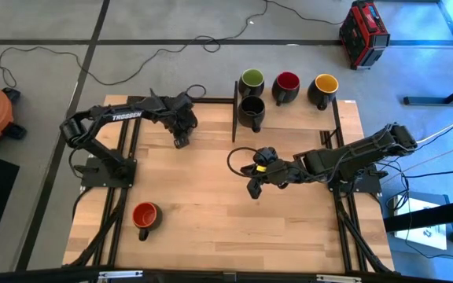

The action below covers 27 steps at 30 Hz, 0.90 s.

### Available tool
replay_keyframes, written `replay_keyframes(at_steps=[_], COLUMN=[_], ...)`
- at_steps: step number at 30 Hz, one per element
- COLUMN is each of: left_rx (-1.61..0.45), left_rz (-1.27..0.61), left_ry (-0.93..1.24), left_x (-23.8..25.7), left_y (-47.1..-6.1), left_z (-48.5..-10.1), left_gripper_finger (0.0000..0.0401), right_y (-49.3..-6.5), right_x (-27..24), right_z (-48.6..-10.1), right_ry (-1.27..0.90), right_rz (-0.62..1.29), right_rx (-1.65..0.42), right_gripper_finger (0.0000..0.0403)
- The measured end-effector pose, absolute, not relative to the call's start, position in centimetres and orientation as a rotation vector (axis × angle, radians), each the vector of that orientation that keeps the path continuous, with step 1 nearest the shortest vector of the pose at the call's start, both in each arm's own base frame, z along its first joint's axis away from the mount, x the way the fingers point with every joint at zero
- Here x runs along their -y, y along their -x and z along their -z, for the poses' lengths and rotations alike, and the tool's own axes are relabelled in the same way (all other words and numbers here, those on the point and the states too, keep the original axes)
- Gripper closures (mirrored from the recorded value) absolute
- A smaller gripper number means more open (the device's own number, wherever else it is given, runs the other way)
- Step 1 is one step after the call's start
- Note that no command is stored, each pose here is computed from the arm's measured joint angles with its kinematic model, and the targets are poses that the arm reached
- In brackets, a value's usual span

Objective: Place coffee mugs
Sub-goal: Put the black mug on the shelf

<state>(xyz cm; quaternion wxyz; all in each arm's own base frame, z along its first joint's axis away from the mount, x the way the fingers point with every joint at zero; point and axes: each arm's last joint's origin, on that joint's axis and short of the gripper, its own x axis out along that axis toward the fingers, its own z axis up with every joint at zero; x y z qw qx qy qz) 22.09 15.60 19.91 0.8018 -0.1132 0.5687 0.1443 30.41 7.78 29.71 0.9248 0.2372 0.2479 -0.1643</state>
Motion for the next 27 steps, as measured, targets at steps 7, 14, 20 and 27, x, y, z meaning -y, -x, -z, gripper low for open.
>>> replay_keyframes(at_steps=[7, 14, 20, 27], left_rx=[-1.126, -1.107, -1.080, -0.988], left_rz=[-0.279, -0.194, -0.123, -0.130], left_ry=[0.236, 0.233, 0.264, 0.272], left_x=[-12.5, -8.0, -3.8, 0.5], left_y=[-24.4, -26.4, -27.8, -29.5], left_z=[-22.1, -22.2, -22.9, -25.5], left_gripper_finger=[0.0378, 0.0378, 0.0378, 0.0378], right_y=[-30.4, -30.4, -29.6, -28.5], right_x=[-7.9, -8.1, -10.4, -14.2], right_z=[-29.7, -29.6, -29.7, -28.6], right_ry=[-0.494, -0.516, -0.463, -0.353], right_rz=[0.313, 0.269, 0.265, 0.306], right_rx=[-0.525, -0.547, -0.529, -0.506], right_gripper_finger=[0.0386, 0.0386, 0.0386, 0.0386])
